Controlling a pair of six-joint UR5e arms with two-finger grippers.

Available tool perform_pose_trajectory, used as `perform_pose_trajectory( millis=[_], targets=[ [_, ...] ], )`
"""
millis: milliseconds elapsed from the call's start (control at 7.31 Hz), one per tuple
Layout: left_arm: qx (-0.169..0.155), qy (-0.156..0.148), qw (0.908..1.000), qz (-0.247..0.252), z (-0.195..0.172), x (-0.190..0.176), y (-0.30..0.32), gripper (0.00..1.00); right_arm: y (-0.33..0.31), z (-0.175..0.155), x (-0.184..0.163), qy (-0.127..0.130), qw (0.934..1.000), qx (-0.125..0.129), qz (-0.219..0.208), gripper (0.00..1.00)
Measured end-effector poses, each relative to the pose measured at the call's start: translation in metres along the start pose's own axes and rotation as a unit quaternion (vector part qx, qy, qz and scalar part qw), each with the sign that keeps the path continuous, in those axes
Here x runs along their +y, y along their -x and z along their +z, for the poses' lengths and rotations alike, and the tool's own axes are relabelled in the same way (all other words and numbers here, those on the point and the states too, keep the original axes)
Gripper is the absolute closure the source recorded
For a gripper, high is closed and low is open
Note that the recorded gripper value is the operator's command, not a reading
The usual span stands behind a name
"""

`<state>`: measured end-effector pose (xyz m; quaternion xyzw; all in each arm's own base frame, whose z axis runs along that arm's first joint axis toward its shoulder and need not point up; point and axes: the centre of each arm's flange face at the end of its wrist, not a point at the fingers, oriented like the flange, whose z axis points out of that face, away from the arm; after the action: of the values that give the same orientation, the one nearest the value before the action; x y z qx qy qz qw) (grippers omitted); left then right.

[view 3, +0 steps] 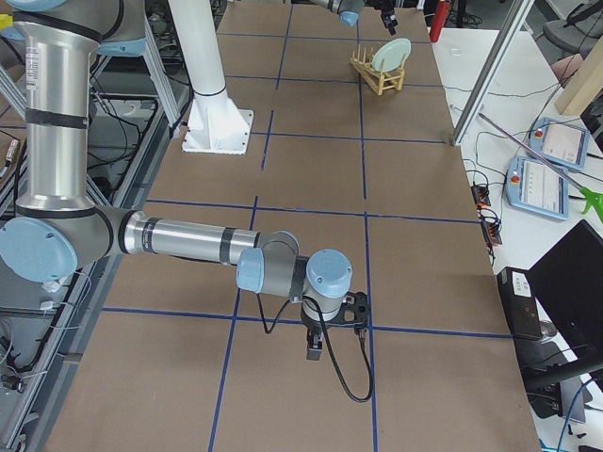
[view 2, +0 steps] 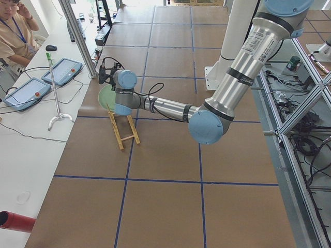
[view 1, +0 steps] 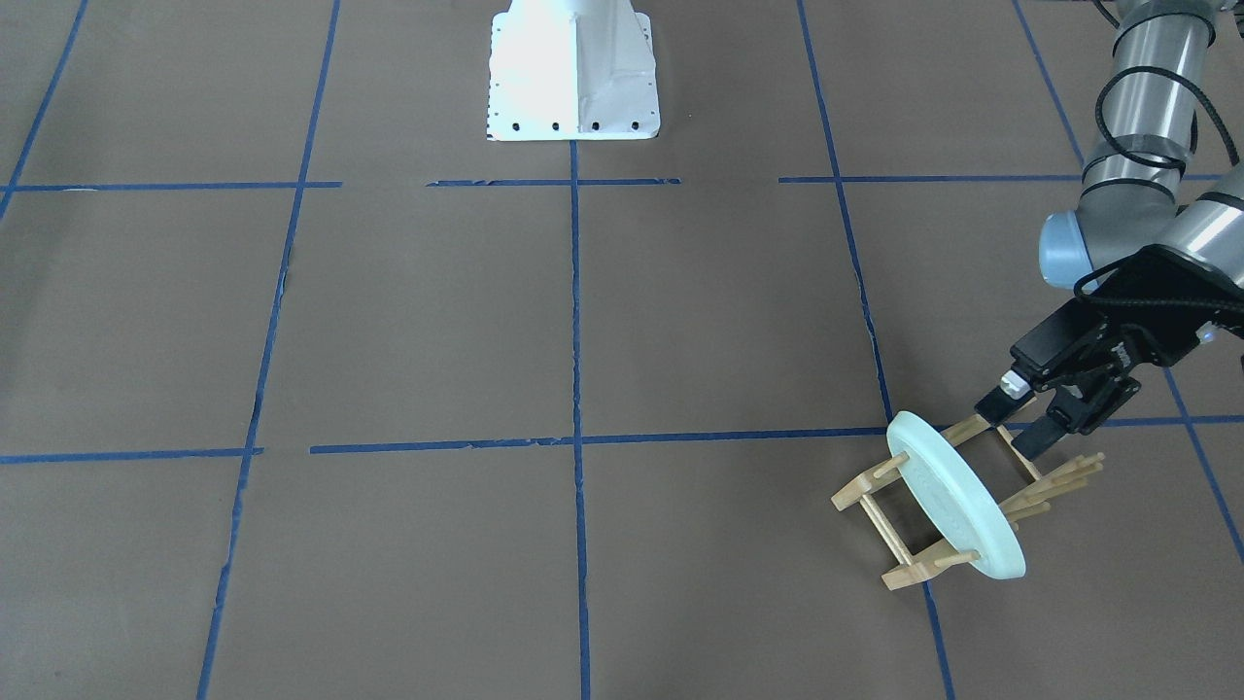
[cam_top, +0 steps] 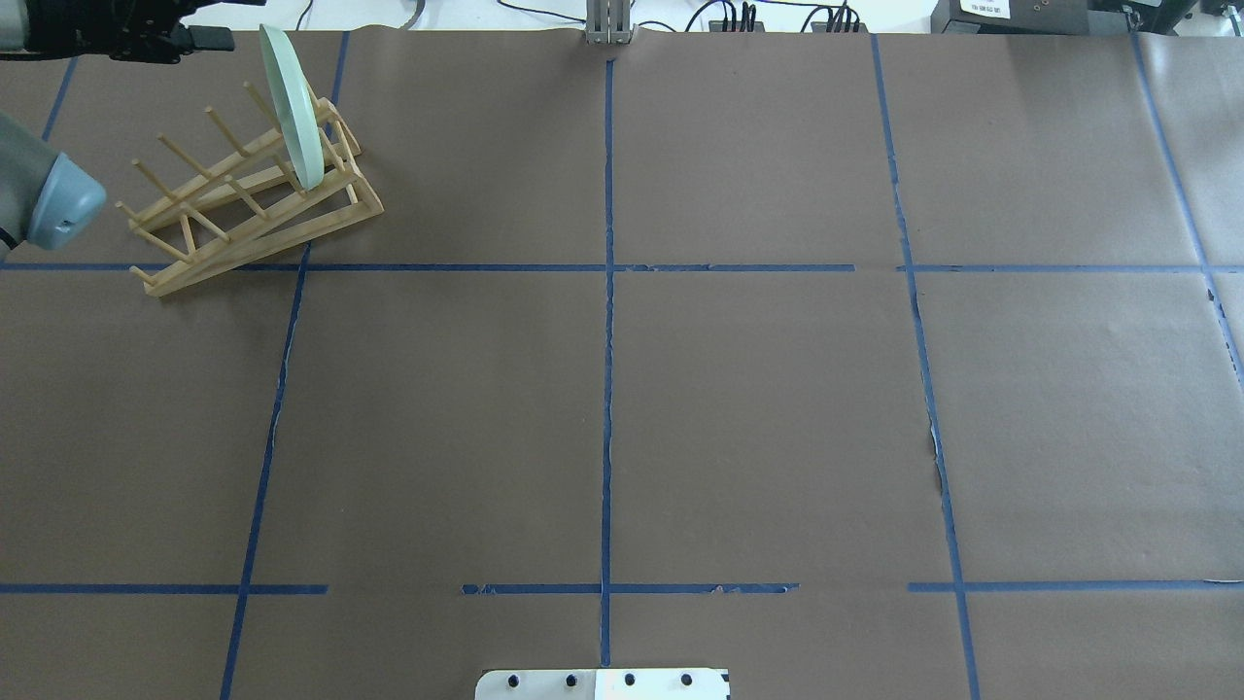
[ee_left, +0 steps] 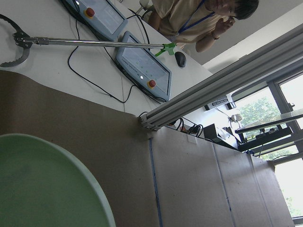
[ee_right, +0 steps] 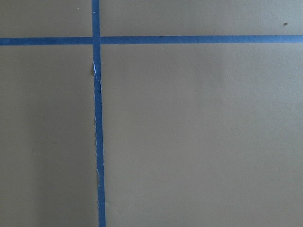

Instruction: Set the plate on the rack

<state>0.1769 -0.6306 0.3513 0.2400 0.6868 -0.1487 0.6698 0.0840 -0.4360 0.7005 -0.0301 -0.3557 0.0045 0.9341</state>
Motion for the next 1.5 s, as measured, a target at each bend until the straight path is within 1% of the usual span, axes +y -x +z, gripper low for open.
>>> perform_pose_trajectory(
  millis=[137, 274, 410, 547, 684, 821, 957, 1094, 1231, 1368, 1504],
  targets=[
    [-0.034, -0.004, 0.999, 0.028, -0.014, -0.006, 0.008, 0.0, 0.0, 0.0, 0.0, 0.0, 1.0, 0.0, 0.0, 0.0],
    [-0.08, 0.0, 0.9948, 0.062, -0.024, -0.012, 0.015, 0.0, 0.0, 0.0, 0.0, 0.0, 1.0, 0.0, 0.0, 0.0],
    [-0.134, 0.011, 0.9861, 0.097, -0.032, -0.021, 0.019, 0.0, 0.0, 0.0, 0.0, 0.0, 1.0, 0.0, 0.0, 0.0],
    [-0.191, 0.029, 0.9723, 0.131, -0.045, -0.034, 0.028, 0.0, 0.0, 0.0, 0.0, 0.0, 1.0, 0.0, 0.0, 0.0],
    [-0.242, 0.055, 0.9546, 0.165, -0.063, -0.044, 0.045, 0.0, 0.0, 0.0, 0.0, 0.0, 1.0, 0.0, 0.0, 0.0],
    [-0.283, 0.089, 0.9342, 0.197, -0.091, -0.044, 0.073, 0.0, 0.0, 0.0, 0.0, 0.0, 1.0, 0.0, 0.0, 0.0],
    [-0.314, 0.128, 0.9158, 0.215, -0.127, -0.039, 0.111, 0.0, 0.0, 0.0, 0.0, 0.0, 1.0, 0.0, 0.0, 0.0],
    [-0.33, 0.165, 0.9038, 0.217, -0.16, -0.039, 0.143, 0.0, 0.0, 0.0, 0.0, 0.0, 1.0, 0.0, 0.0, 0.0],
    [-0.339, 0.196, 0.8955, 0.211, -0.198, -0.043, 0.169, 0.0, 0.0, 0.0, 0.0, -0.001, 1.0, 0.0, 0.0, 0.0],
    [-0.347, 0.221, 0.8906, 0.194, -0.243, -0.04, 0.199, 0.0, 0.0, 0.0, 0.0, 0.0, 1.0, 0.0, 0.0, 0.0],
    [-0.352, 0.239, 0.8881, 0.174, -0.28, -0.022, 0.228, 0.0, 0.0, 0.0, 0.0, 0.0, 1.0, 0.0, 0.0, 0.0]
  ],
)
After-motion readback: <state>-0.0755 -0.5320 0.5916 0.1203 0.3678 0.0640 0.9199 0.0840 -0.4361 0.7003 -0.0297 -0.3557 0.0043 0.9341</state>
